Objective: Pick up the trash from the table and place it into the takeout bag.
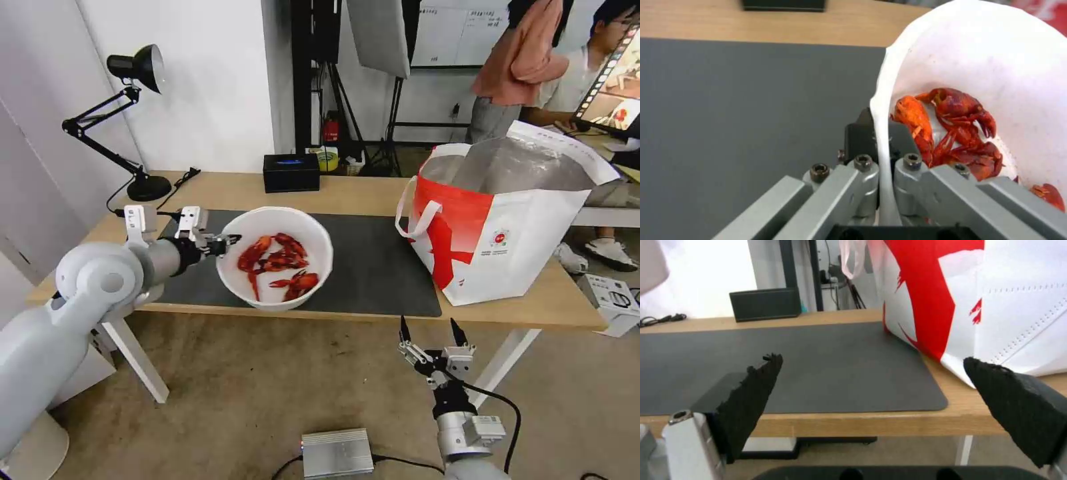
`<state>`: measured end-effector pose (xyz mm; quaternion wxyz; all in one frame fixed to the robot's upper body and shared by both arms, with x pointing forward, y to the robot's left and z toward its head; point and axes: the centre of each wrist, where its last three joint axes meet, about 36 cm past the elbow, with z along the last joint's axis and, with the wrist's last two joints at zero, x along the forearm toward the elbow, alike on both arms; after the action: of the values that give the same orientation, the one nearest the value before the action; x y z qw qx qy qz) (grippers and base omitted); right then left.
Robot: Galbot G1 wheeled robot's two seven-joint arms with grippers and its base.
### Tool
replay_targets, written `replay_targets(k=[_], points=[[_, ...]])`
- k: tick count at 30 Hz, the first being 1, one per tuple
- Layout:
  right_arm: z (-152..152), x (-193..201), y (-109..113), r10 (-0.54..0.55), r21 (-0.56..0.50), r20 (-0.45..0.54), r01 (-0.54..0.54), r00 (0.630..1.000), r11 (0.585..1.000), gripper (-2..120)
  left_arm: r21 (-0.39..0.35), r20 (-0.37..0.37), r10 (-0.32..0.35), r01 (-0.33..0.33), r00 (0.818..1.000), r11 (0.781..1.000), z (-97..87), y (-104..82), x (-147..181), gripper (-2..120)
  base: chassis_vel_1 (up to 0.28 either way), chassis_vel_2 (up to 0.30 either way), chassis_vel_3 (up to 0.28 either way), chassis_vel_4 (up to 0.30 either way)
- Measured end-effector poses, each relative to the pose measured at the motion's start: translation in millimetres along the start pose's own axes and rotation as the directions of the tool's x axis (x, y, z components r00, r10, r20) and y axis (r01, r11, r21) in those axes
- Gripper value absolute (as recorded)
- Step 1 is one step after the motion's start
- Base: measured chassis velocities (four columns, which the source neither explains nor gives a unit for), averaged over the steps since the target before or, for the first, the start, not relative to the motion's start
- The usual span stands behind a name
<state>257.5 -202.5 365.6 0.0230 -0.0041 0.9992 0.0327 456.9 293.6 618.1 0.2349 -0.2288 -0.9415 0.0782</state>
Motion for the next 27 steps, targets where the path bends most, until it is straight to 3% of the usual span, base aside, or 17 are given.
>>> replay_targets(k=[11,21,27], points=[[0,0,0,0.0,0.0,0.0,0.0,1.0,1.0,100,-0.02,0.015,0.106,-0.105,0.994,0.994,-7.9,-32.6,-6,0,0.0,0.0,0.0,0.0],[0,0,0,0.0,0.0,0.0,0.0,1.0,1.0,100,-0.059,0.024,0.189,-0.187,0.982,0.981,-37.9,-58.8,-21,0,0.0,0.0,0.0,0.0],[0,0,0,0.0,0.0,0.0,0.0,1.0,1.0,100,-0.083,-0.004,0.217,-0.217,0.976,0.973,-46.0,-72.2,-28,0,0.0,0.0,0.0,0.0]])
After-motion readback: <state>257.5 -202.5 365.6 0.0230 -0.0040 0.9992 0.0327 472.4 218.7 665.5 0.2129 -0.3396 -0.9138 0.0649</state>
